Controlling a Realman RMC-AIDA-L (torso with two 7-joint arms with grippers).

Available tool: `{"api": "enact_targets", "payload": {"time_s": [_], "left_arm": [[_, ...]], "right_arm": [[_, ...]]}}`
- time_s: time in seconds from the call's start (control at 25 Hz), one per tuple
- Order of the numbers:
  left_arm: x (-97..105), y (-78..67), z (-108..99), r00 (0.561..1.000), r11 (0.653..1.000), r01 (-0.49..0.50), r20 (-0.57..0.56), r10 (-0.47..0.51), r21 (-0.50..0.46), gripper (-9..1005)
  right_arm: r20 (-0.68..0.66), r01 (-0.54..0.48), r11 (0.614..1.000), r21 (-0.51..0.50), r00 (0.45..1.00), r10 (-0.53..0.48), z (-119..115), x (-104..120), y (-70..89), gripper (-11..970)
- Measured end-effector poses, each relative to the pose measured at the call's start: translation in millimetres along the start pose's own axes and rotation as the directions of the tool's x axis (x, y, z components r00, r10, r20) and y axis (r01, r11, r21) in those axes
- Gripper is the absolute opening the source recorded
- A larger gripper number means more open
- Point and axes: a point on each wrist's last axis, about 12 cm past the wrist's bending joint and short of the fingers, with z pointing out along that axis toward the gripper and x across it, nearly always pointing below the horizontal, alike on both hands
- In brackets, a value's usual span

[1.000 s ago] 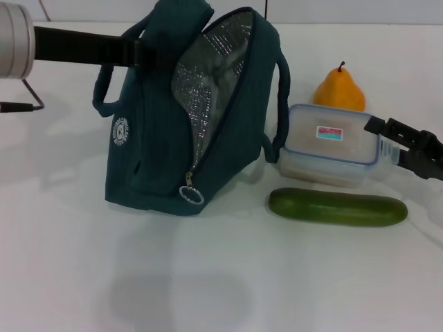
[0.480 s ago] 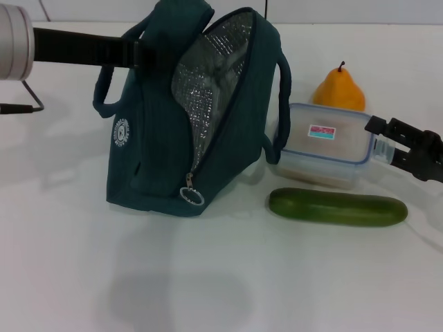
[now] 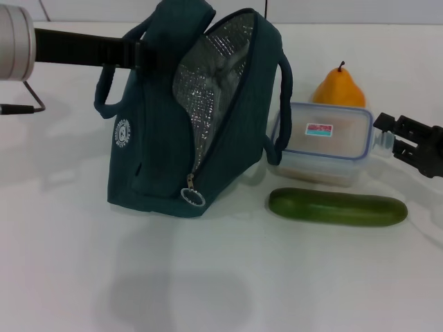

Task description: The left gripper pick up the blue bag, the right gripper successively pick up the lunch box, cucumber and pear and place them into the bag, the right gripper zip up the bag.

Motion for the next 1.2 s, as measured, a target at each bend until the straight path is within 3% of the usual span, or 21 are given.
{"api": "enact_targets", "payload": {"time_s": [0.52,0.72,1.2], "left_arm": [[-0.9,1.2,-0.4,1.000,1.000,-0.018,0.007,0.019,-0.005,54],[-0.1,2.2,0.0,1.000,1.000,-0.018,0.006,0.018,-0.005,54],[3.1,5.1,1.6,1.000,1.000,-0.019,-0.001,0.019,-0.002,54]], "right_arm": [[-0.007,-0.003,1.000,-0.015,1.000,0.003,7.8,2.6,2.9,523],[-0.017,-0.001,1.000,-0.023,1.000,0.000,11.6,1.9,5.2,458],[-0.004,-0.060,0.998,-0.028,0.998,0.060,15.0,7.0,4.7,169]]}}
